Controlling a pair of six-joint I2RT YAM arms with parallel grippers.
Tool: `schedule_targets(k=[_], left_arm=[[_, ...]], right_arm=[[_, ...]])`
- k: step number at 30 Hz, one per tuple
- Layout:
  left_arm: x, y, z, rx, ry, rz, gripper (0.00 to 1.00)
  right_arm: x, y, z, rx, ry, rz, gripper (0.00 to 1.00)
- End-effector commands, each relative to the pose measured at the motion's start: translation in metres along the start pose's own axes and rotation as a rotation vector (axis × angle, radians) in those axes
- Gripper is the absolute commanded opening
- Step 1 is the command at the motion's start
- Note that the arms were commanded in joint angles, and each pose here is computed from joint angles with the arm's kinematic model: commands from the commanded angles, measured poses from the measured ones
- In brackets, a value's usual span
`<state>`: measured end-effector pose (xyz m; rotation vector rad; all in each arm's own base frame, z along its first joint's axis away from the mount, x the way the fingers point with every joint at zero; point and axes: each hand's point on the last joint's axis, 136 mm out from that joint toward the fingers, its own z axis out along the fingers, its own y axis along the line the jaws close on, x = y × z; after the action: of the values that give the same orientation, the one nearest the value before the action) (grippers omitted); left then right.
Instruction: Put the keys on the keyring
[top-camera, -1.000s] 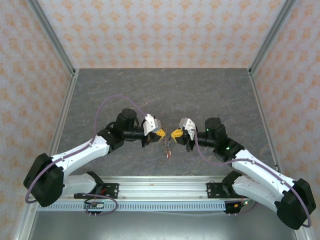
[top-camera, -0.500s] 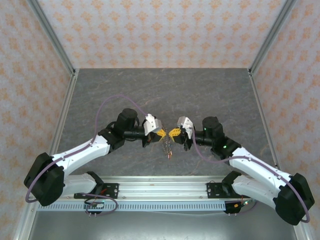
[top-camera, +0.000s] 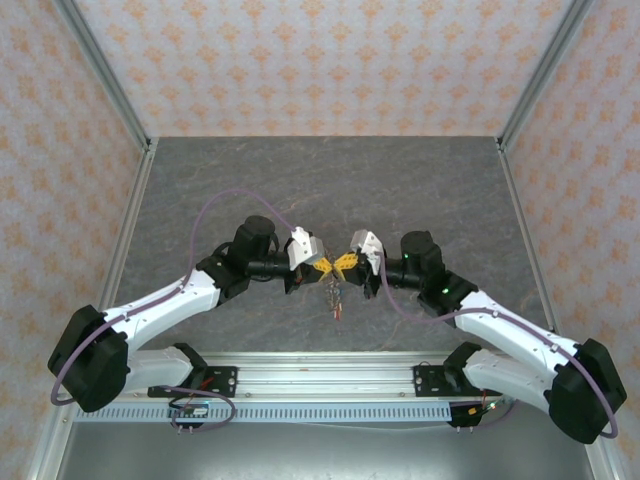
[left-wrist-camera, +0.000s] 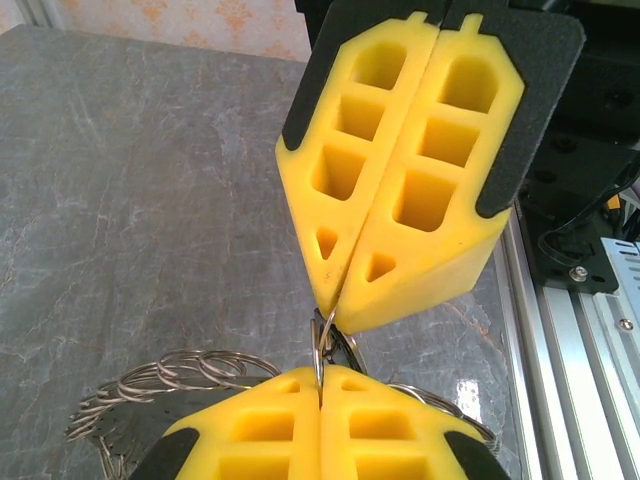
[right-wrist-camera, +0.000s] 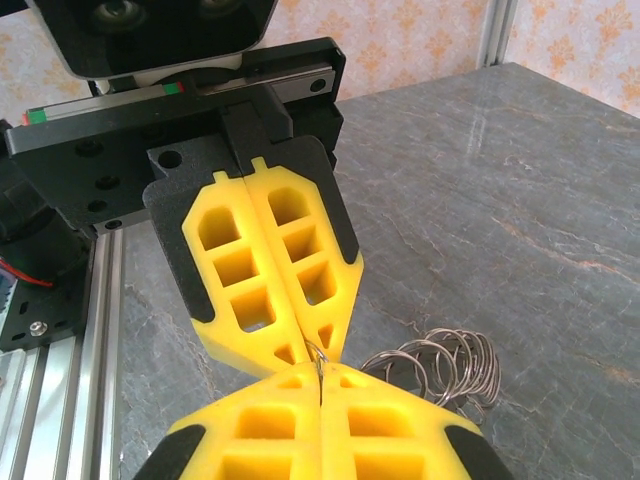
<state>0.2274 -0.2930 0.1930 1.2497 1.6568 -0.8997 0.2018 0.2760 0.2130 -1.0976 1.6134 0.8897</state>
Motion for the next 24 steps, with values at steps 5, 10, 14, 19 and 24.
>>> schedule_targets(k=[5, 10, 14, 19, 24], left_arm=[[-0.021, -0.004, -0.002, 0.018, -0.038, 0.048, 0.0], [-0.021, -0.005, -0.001, 0.024, -0.036, 0.048, 0.0], [-0.022, -0.005, -0.002, 0.024, -0.038, 0.054, 0.0], [-0.021, -0.005, -0.002, 0.024, -0.034, 0.06, 0.0], [-0.02, -0.004, -0.001, 0.022, -0.03, 0.063, 0.0]], right_arm=[[-0.024, -0.009, 0.0, 0.063, -0.055, -0.036, 0.0], [-0.021, -0.013, 0.003, 0.086, -0.04, -0.02, 0.0], [-0.016, -0.023, 0.004, 0.14, -0.005, 0.002, 0.0], [-0.014, -0.035, -0.001, 0.22, 0.013, 0.046, 0.0], [-0.004, -0.038, -0.002, 0.241, 0.062, 0.09, 0.0]])
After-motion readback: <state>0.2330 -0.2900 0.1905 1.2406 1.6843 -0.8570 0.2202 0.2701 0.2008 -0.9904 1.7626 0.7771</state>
